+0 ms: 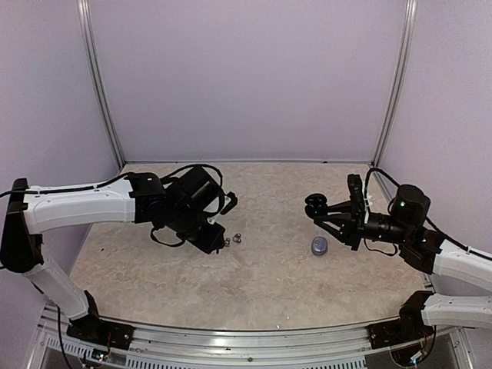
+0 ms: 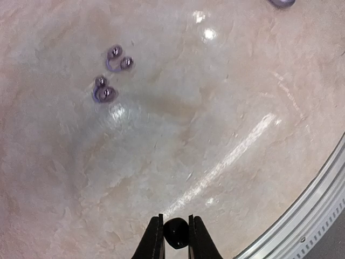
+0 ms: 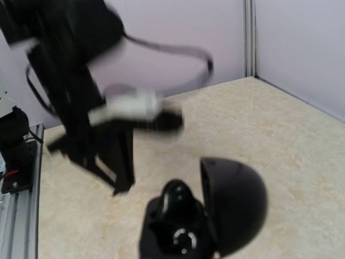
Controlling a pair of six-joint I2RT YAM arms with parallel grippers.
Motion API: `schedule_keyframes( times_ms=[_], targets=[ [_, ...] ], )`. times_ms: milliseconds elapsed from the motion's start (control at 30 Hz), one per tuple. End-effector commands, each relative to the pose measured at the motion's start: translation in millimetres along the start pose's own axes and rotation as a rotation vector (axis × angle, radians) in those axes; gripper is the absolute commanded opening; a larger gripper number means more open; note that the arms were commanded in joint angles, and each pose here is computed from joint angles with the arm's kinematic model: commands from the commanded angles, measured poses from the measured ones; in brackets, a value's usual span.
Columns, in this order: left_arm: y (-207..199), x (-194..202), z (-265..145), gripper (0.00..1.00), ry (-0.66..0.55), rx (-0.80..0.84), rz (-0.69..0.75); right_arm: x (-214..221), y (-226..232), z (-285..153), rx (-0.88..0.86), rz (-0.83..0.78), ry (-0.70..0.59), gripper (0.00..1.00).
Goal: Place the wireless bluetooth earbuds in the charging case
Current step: Pick up the left earbud from the corner of the board, then insert the left earbud into the left side groove of the charging case.
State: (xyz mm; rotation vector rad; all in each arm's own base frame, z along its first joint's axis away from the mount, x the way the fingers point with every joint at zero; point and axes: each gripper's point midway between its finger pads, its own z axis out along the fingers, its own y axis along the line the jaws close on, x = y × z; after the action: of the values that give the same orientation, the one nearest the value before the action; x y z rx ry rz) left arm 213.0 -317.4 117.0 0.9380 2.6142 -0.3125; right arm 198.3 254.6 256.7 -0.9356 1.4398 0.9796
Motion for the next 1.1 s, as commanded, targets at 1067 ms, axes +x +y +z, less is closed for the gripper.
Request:
schedule_keyframes(
  times_ms=[1067],
  targets=[
    [-122, -165, -201, 0.0, -1.092, 0.24, 0.124, -40, 9, 73, 0.147, -0.182, -0.051, 0.0]
  ],
)
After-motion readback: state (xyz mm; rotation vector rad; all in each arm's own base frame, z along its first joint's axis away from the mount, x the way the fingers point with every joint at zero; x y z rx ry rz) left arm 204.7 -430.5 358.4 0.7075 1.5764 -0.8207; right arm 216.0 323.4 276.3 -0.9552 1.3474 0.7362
